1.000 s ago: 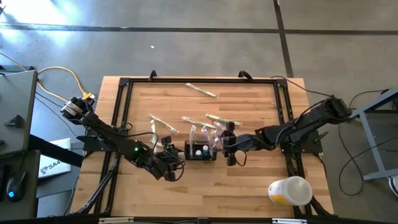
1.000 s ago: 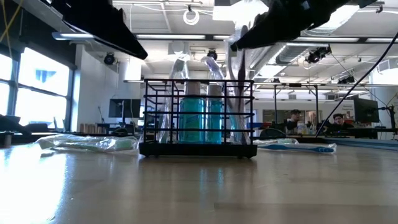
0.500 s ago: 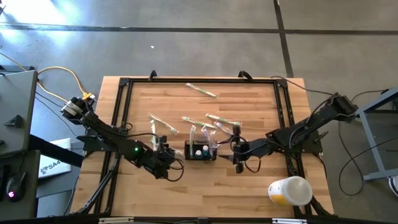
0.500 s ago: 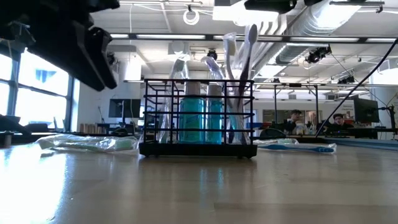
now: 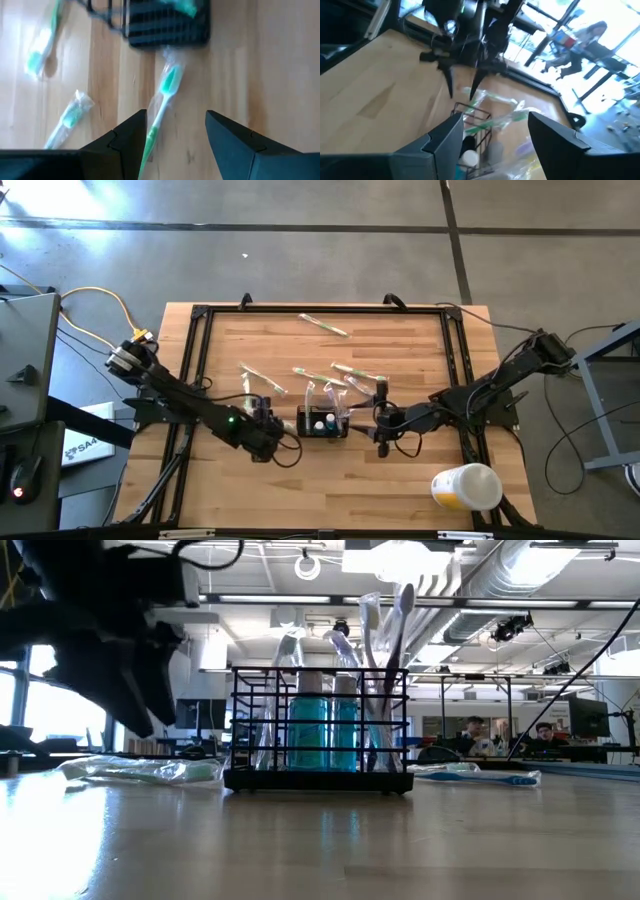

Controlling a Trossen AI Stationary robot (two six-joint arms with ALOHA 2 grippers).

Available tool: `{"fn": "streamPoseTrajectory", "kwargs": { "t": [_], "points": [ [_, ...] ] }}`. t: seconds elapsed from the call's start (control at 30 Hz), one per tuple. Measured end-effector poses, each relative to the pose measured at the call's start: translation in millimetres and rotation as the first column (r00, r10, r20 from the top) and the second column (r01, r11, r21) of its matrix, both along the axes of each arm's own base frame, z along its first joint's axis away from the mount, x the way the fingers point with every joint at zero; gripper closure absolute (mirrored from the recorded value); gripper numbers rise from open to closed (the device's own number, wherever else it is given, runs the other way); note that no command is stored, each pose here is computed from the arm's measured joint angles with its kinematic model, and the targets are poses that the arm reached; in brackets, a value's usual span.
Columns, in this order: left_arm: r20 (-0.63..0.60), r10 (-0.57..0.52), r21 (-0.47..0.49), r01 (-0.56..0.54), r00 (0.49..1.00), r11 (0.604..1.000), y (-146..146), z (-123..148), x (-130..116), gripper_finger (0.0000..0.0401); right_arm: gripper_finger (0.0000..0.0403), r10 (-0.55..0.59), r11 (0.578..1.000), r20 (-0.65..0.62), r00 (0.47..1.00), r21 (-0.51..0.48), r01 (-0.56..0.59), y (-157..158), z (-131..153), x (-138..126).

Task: Pick & Place toothbrushing station
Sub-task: Put the green toothbrush into the wire organizer

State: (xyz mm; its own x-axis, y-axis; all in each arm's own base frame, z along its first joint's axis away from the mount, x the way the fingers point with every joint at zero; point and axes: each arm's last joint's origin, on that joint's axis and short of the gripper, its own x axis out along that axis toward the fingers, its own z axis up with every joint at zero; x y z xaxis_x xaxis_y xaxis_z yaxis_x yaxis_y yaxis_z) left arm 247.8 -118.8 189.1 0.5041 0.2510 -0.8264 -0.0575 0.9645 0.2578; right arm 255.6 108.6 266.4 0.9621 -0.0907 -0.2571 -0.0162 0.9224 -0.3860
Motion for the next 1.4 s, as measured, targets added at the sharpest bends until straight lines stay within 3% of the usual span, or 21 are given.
{"fn": "streamPoseTrajectory", "kwargs": {
  "t": [0.37,0.57,0.73,1.17,1.4],
  "points": [
    [-0.085,-0.023,0.014,0.024,0.996,1.0,14,-25,20,0.0206,0.0186,0.074,0.997,0.064,0.995,0.028,-0.076,18,6,-7],
    [-0.096,-0.03,0.015,0.032,0.995,0.999,23,-25,25,0.0206,0.0186,0.113,0.993,0.073,0.991,0.026,-0.116,28,7,-11],
    [-0.138,-0.062,-0.084,0.051,0.988,0.995,29,-28,27,0.0206,0.0186,0.103,0.994,0.071,0.992,0.022,-0.105,28,7,-12],
    [-0.174,-0.097,-0.056,0.089,0.98,0.995,29,-45,36,0.0208,0.0186,0.078,0.996,0.075,0.994,0.025,-0.08,27,8,-12],
    [-0.176,-0.091,-0.078,0.078,0.98,0.994,28,-46,36,0.0275,0.0186,0.038,0.999,0.078,0.996,0.016,-0.039,26,8,-12]
  ]
}}
